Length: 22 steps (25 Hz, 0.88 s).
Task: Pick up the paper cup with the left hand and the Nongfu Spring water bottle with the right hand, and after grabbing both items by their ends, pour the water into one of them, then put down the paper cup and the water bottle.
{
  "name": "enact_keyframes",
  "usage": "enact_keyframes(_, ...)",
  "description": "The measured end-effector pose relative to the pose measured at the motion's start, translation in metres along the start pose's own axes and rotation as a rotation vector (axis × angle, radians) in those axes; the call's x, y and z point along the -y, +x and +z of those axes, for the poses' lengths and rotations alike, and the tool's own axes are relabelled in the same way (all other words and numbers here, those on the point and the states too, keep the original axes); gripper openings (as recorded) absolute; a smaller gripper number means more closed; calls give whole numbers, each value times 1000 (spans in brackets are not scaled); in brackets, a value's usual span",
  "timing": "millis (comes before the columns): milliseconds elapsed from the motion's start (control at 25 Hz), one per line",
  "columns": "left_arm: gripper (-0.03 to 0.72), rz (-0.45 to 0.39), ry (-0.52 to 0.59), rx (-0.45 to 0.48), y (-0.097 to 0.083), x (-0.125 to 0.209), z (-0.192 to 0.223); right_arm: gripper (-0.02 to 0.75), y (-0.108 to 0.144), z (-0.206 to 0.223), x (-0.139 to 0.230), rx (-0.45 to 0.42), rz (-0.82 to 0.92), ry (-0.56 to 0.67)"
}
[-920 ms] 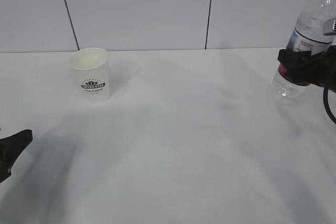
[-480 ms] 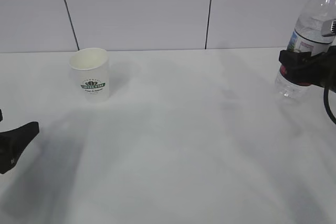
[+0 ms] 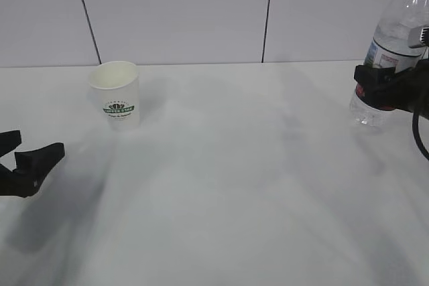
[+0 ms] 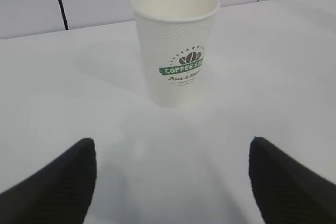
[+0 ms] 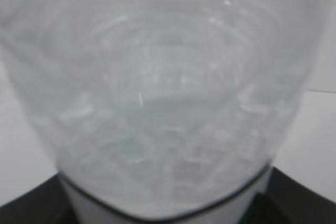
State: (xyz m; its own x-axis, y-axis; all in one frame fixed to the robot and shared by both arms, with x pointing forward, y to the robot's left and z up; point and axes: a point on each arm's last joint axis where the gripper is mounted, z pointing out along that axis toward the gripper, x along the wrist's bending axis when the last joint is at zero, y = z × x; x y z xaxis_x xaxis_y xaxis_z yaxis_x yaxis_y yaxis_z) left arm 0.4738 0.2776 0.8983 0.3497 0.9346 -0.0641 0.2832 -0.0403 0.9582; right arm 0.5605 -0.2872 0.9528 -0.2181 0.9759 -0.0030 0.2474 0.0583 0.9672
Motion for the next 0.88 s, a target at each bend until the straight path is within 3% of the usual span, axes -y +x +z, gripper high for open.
enact_keyframes(360,692,55,-43,61,12,-10,39,459,0,0,0,0,0,0)
enact_keyframes(880,692,-44,-12,145,22,6,81,459,0,0,0,-1,-1,0)
